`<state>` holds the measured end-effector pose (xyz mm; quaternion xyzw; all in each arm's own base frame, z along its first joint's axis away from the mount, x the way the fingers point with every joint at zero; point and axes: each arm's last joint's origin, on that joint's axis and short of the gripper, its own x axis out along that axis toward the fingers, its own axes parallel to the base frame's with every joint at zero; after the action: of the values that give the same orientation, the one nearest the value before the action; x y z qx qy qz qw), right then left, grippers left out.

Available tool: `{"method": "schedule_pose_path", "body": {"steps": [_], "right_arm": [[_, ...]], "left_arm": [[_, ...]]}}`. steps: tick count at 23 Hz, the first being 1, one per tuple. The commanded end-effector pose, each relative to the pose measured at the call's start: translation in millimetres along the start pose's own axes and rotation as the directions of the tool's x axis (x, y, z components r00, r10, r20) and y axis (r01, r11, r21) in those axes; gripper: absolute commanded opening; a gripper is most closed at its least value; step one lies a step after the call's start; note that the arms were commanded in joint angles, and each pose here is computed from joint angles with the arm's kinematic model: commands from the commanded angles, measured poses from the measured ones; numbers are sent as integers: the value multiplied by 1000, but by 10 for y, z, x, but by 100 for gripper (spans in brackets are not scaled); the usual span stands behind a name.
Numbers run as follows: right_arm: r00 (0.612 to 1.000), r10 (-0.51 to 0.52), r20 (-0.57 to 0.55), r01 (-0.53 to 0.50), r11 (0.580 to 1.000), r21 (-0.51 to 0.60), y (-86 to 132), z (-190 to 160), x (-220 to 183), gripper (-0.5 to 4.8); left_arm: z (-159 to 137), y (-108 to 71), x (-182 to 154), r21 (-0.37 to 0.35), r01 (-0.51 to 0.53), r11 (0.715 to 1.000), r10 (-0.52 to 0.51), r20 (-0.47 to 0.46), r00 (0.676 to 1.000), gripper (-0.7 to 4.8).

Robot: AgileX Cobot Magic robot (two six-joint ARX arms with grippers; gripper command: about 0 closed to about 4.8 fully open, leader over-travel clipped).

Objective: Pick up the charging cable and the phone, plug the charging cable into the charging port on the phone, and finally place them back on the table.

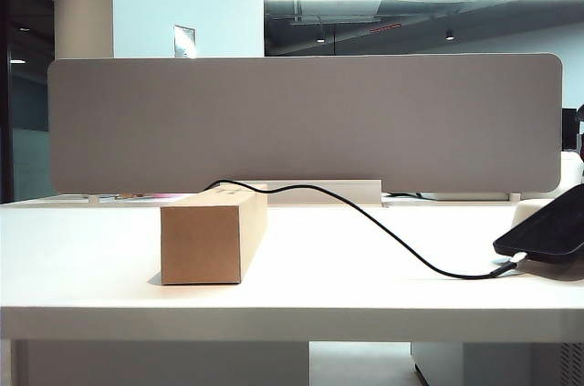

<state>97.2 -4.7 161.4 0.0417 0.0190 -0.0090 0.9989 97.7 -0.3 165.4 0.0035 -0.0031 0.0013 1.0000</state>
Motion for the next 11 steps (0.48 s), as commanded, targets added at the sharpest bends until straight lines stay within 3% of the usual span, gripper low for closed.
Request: {"method": "schedule_pose_path", "body": {"steps": [1, 11], "right_arm": [[1000, -1, 8, 1, 1000, -4, -1, -4, 2, -1], [1000, 31, 4, -31, 1000, -6, 41, -6, 3, -1]], "left_arm": [[19, -1, -2, 0, 5, 1000, -5, 12, 1000, -6], [19, -1, -2, 0, 5, 1000, -5, 12, 1000, -6]]}}
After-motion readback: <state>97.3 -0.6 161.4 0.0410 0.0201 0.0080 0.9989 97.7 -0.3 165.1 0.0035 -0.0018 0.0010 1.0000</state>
